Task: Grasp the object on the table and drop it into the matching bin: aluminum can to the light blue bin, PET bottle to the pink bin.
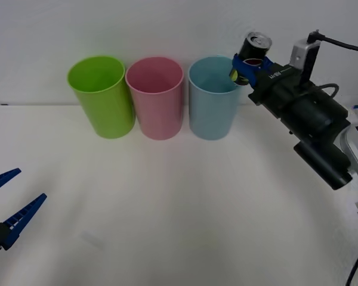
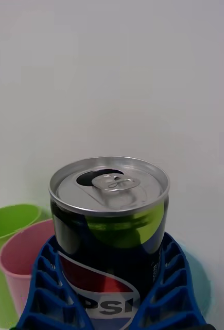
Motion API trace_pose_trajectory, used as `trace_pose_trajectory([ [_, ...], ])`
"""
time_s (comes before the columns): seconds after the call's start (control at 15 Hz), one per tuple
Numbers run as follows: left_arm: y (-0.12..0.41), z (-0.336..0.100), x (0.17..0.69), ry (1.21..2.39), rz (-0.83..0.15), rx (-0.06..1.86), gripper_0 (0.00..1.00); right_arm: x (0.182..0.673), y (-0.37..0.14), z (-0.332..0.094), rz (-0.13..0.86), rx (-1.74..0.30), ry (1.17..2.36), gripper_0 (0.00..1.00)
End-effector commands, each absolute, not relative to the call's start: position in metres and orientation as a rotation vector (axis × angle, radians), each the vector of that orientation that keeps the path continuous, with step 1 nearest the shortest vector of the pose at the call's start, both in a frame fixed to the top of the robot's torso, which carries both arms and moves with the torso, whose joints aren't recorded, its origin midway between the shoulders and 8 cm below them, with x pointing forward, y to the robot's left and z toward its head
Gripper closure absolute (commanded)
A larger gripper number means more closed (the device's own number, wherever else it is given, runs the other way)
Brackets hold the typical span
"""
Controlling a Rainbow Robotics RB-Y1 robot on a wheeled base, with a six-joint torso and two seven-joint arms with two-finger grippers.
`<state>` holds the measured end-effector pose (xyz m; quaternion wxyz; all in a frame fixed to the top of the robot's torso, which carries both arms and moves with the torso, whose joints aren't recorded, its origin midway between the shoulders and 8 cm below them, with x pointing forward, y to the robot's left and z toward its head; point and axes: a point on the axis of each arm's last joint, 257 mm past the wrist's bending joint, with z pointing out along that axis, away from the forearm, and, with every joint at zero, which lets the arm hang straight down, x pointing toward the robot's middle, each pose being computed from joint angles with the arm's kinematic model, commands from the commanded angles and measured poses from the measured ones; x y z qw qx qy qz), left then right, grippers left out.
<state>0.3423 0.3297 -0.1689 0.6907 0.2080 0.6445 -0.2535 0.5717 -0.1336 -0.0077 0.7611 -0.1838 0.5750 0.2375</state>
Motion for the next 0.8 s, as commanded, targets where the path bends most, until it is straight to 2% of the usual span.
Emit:
trace_pose_trajectory([
  [0.07,0.330,-0.169,0.342,1.441,-0.567,0.465,0.00,0.611,-0.123,-0.010,0.480,-0.365,1.274,1.00],
  [0.47,0.330,-0.169,0.342,1.441,-0.567,0.465,0.00,0.668,-0.098,-0.005,0.424,-0.293,1.312,1.00],
  [0.8,0.330,-0.169,0.342,1.441,-0.567,0.465,0.00,0.674,-0.093,-0.008,0.422,-0.292,1.324,1.00],
])
